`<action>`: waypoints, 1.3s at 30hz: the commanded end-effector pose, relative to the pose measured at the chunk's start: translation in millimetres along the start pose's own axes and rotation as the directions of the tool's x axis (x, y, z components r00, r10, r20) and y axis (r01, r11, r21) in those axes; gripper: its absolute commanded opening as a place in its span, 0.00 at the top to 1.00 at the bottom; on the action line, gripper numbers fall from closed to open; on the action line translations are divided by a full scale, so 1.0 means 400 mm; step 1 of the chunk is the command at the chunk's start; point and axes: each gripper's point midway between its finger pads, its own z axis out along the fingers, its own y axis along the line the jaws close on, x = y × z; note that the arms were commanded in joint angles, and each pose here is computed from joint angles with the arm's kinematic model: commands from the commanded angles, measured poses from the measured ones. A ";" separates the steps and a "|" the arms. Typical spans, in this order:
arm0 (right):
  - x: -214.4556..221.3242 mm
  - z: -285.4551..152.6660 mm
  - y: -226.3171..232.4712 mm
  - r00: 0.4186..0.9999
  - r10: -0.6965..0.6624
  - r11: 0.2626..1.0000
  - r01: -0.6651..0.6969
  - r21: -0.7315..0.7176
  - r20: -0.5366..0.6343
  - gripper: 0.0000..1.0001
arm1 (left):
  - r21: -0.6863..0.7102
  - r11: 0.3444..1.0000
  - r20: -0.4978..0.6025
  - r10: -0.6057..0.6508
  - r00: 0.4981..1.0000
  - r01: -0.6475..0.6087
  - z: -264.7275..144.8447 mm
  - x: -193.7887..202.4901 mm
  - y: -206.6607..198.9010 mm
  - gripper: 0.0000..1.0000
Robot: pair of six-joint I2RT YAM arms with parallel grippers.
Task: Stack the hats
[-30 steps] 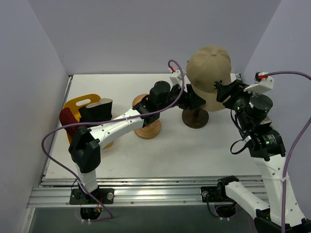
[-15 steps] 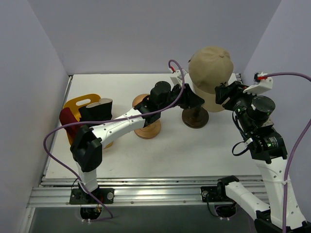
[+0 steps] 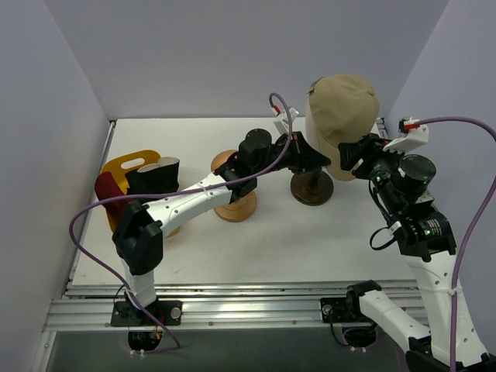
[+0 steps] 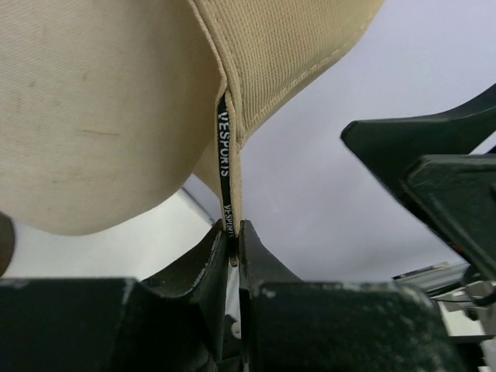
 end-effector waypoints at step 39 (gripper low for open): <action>0.069 0.008 -0.086 0.995 0.102 0.982 -0.100 0.162 -0.004 0.29 | 0.389 0.821 0.134 -0.498 0.857 0.417 -0.074 -0.133 -0.013 0.98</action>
